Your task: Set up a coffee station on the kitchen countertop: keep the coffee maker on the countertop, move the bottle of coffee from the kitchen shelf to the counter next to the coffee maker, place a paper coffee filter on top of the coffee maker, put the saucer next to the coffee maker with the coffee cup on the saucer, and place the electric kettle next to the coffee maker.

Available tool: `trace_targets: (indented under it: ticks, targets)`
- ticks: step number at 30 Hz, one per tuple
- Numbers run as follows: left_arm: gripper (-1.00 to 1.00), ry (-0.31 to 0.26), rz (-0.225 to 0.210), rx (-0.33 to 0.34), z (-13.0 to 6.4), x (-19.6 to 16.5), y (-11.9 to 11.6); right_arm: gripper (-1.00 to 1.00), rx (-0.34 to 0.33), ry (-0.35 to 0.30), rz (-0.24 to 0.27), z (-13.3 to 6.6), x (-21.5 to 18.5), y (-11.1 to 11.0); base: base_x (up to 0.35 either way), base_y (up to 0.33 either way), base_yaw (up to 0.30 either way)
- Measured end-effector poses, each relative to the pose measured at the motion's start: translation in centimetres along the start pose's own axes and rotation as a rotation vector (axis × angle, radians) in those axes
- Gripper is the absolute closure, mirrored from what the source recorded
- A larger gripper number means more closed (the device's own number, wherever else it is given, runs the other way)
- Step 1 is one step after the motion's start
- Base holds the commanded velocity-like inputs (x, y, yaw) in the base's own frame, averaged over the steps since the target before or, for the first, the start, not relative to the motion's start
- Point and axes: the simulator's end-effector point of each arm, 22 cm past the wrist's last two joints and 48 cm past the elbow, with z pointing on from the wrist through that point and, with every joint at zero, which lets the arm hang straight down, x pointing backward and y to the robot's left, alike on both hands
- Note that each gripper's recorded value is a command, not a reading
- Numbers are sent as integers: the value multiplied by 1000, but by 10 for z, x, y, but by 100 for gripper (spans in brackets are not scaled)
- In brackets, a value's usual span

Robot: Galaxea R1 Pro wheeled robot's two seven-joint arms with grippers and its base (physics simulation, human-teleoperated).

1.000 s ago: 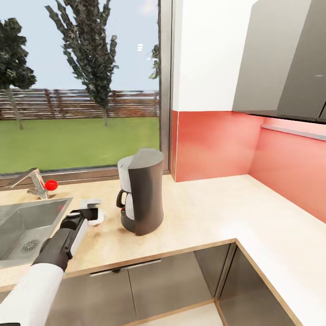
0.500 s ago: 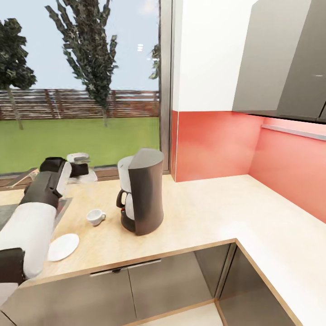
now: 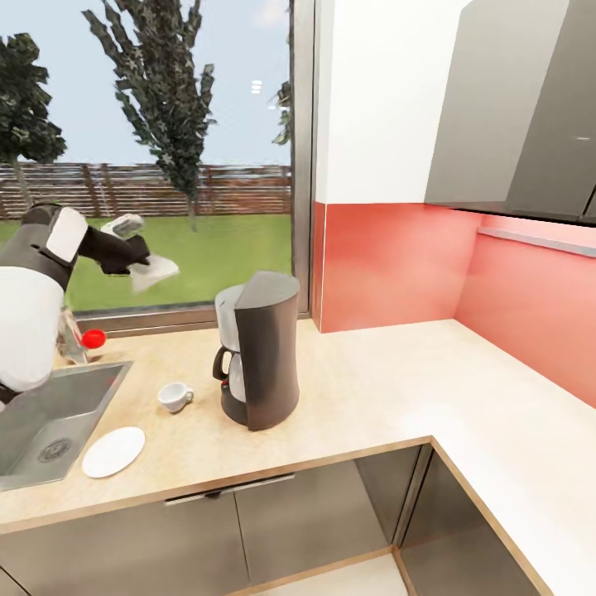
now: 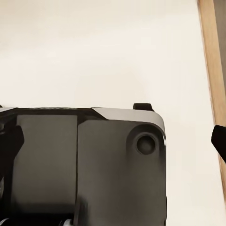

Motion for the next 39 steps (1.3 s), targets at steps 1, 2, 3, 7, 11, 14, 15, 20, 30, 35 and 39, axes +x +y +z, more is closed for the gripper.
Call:
trace_targets:
  ticks: [1, 2, 3, 7, 11, 14, 15, 20, 30, 35, 39]
  targets:
    - [100, 4, -31, 40, -4, -5, -7, -100, 0, 0, 0, 0, 0, 0, 0, 0, 0]
    - [100, 4, -50, 65, -6, -9, -11, -100, 0, 0, 1, 0, 0, 0, 0, 0, 0]
    - [100, 3, -59, 77, -7, -10, -13, -100, 0, 0, 1, 0, 0, 0, 0, 0, 0]
    - [100, -4, -157, 212, -16, -20, -35, -100, 3, -2, 5, 0, -1, -1, 0, 0, 0]
    - [100, -9, -219, 287, -19, -23, -52, -100, 6, -2, 7, 0, -1, -2, 0, 0, 0]
    - [100, -44, -319, 292, -19, -33, -45, -100, 8, -2, 8, 0, -1, -3, 0, 0, -48]
    - [100, -61, -359, 274, -18, -36, -39, -100, 8, -2, 8, 0, -1, -3, 0, 0, -139]
    - [100, -155, -640, 101, -2, -40, 5, -100, 9, -3, 9, 0, -1, -4, 0, 0, -249]
    - [100, -162, -688, 87, 0, -39, 7, -100, 9, -7, 10, 0, -2, -3, 0, 0, -62]
    - [100, -158, -688, 92, 0, -38, 5, -100, 8, -8, 10, 0, -2, -3, 0, 0, -237]
    - [100, -160, -688, 104, 0, -40, 3, -100, 8, -8, 11, 0, -2, -2, 0, 0, -293]
